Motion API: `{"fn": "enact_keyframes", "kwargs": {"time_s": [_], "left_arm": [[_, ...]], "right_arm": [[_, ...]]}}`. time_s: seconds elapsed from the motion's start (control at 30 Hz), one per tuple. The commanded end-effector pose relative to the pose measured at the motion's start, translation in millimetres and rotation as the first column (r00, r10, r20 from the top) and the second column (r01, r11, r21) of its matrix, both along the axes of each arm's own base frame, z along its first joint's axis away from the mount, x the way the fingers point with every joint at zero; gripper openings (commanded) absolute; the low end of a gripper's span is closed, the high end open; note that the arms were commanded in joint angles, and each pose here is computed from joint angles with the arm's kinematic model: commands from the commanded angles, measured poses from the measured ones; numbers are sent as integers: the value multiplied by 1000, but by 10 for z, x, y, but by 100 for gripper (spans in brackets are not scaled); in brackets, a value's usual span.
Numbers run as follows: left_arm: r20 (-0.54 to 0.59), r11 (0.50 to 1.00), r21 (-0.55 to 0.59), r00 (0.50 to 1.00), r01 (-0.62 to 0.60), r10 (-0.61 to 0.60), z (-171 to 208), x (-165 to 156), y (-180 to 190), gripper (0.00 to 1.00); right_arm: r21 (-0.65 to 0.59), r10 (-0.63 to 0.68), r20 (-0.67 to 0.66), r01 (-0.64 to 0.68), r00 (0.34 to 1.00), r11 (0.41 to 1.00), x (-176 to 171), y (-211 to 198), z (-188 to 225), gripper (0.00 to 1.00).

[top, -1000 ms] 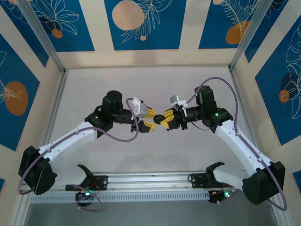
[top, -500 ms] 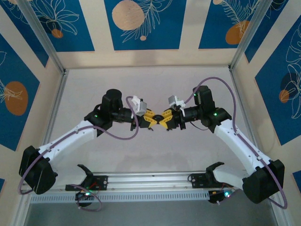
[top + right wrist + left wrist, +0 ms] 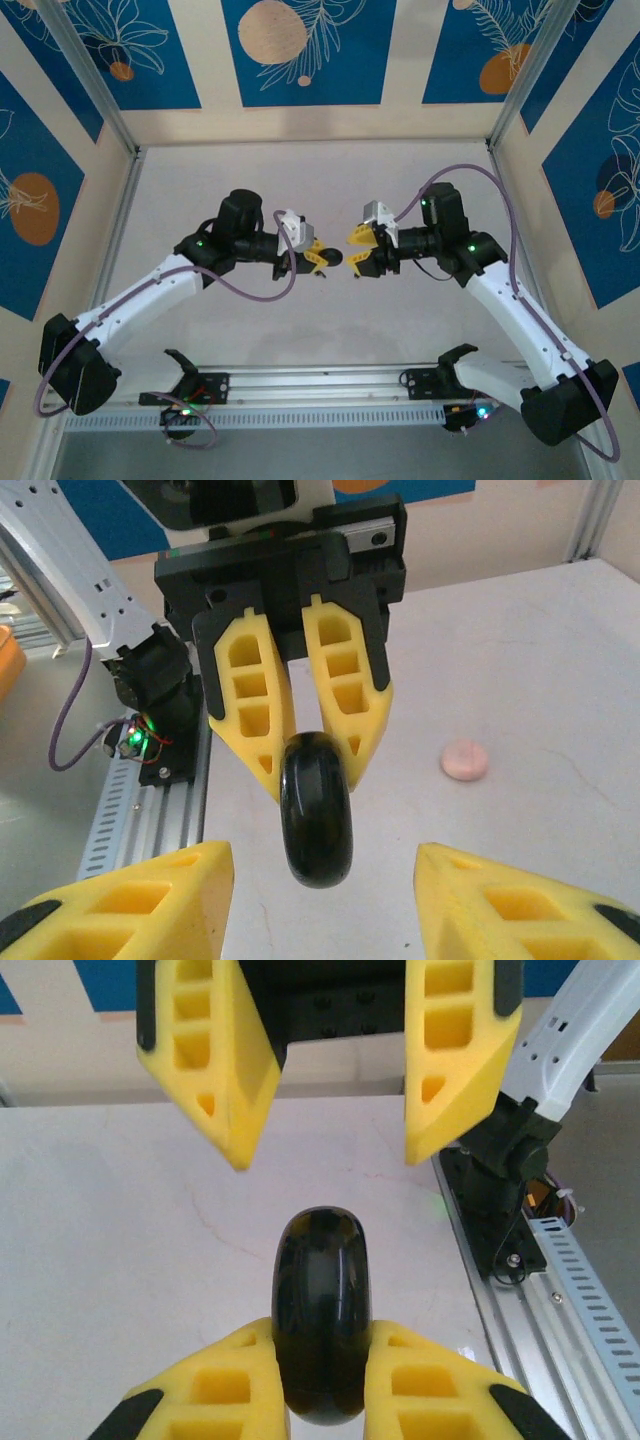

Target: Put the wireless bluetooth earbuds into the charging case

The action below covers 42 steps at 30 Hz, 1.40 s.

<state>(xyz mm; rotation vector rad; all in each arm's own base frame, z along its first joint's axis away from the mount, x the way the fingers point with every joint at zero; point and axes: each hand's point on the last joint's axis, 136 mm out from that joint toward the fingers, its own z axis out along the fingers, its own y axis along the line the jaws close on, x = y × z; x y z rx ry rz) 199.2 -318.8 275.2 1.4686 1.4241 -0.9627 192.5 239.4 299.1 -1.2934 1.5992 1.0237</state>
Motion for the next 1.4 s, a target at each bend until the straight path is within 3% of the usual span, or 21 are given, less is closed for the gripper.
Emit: {"fn": "enact_keyframes", "kwargs": {"time_s": [0.0, 0.5, 0.83, 0.93, 1.03, 1.17, 1.37], "left_arm": [[59, 1000, 23, 998, 0, -1, 97, -28, 46, 13], [63, 1000, 21, 998, 10, -11, 114, -80, 32, 13], [67, 1000, 14, 998, 6, -7, 131, -76, 23, 13], [68, 1000, 8, 998, 5, -6, 139, -74, 17, 14], [68, 1000, 12, 998, 1, -2, 123, -71, 18, 22], [81, 1000, -24, 997, -2, 4, 117, -84, 17, 40], [62, 998, -61, 998, 26, -23, 100, -128, -17, 49]], "right_arm": [[-34, -2, 21, 3, 1000, 999, -3, 9, 44, 51], [-70, 93, -17, -94, 996, 993, 3, 265, -81, 51], [-75, 127, -22, -128, 992, 989, -6, 321, -147, 39], [-77, 133, -25, -135, 991, 988, -10, 324, -150, 29], [-78, 134, -13, -134, 991, 988, -14, 315, -137, 16], [-58, 137, 33, -135, 990, 989, -50, 268, -82, 16], [2, 203, 198, -208, 959, 978, -251, 168, -23, 13]]}}
